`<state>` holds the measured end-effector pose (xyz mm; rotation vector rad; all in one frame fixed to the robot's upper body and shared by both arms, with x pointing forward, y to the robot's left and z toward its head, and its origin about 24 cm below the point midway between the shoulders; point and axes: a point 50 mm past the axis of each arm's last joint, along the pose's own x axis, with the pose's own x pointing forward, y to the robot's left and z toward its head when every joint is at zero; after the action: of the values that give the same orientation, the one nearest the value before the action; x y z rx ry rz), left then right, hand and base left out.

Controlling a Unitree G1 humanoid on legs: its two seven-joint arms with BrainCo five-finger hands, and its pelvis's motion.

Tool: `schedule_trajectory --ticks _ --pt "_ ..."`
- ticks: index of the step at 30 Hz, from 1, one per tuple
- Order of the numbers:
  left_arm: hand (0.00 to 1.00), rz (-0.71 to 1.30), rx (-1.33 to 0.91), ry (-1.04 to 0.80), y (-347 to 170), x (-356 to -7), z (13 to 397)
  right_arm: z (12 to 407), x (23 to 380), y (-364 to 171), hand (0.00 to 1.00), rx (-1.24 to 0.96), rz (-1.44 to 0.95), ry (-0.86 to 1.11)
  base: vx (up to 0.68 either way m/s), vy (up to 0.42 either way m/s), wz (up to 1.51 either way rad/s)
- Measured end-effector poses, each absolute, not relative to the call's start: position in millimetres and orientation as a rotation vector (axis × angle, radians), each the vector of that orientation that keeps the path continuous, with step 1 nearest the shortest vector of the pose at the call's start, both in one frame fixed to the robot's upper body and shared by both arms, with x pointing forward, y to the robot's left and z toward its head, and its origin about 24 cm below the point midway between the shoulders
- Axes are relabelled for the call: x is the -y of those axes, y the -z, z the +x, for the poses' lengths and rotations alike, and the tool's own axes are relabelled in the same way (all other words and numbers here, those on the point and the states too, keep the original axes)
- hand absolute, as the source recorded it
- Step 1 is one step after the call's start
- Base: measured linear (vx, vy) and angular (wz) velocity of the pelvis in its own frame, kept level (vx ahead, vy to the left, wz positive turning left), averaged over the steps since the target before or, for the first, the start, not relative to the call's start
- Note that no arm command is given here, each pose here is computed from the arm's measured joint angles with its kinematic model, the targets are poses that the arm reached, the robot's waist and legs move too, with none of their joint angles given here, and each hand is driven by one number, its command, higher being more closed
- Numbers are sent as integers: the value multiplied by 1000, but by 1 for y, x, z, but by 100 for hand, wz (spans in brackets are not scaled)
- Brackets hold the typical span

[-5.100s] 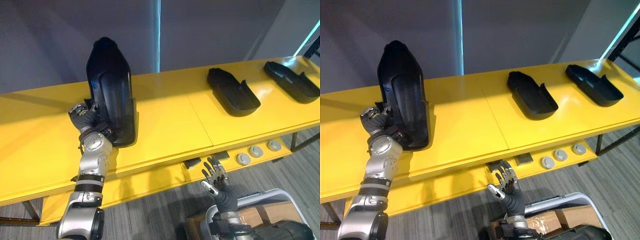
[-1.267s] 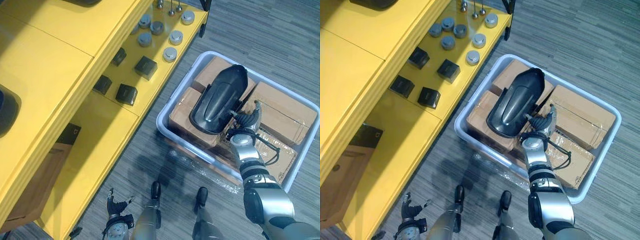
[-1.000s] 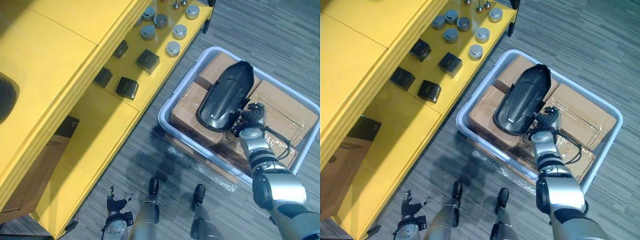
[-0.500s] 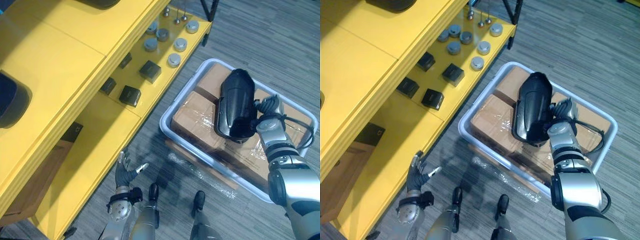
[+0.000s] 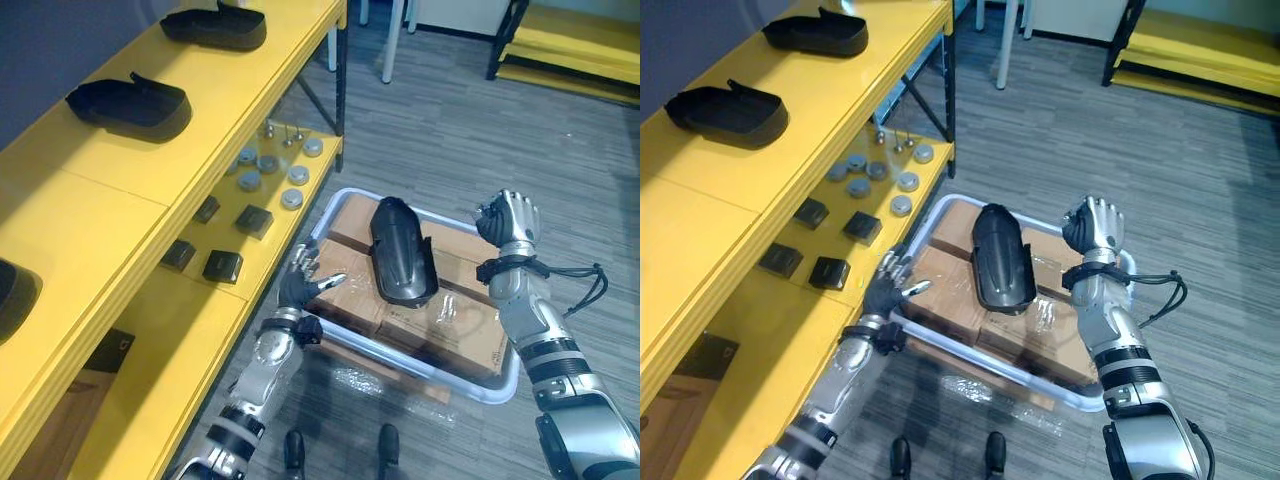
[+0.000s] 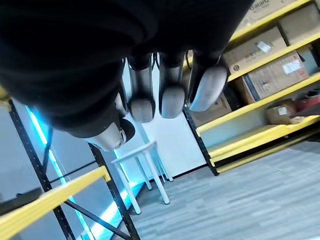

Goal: Walk over and take plastic housings, then place them on the shelf

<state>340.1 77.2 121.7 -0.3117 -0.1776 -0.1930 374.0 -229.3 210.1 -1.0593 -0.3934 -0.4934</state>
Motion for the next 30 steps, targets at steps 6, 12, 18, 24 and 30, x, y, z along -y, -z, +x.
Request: schedule_trajectory --ticks 6,12,18,24,30 --pt "0 -318 173 200 -127 -64 342 399 249 -202 0 169 -894 531 -45 26 2" --pt "0 -235 199 173 -114 -67 324 398 284 -223 0 101 -738 671 -13 56 28" --pt "0 -173 160 159 -83 -68 288 382 328 -255 0 98 -716 856 -3 52 26" --pt "0 -173 76 152 -57 -66 268 371 348 -254 0 78 -763 918 41 63 15" --pt "0 -191 78 151 -57 -64 267 372 349 -238 0 24 -798 869 29 54 8"
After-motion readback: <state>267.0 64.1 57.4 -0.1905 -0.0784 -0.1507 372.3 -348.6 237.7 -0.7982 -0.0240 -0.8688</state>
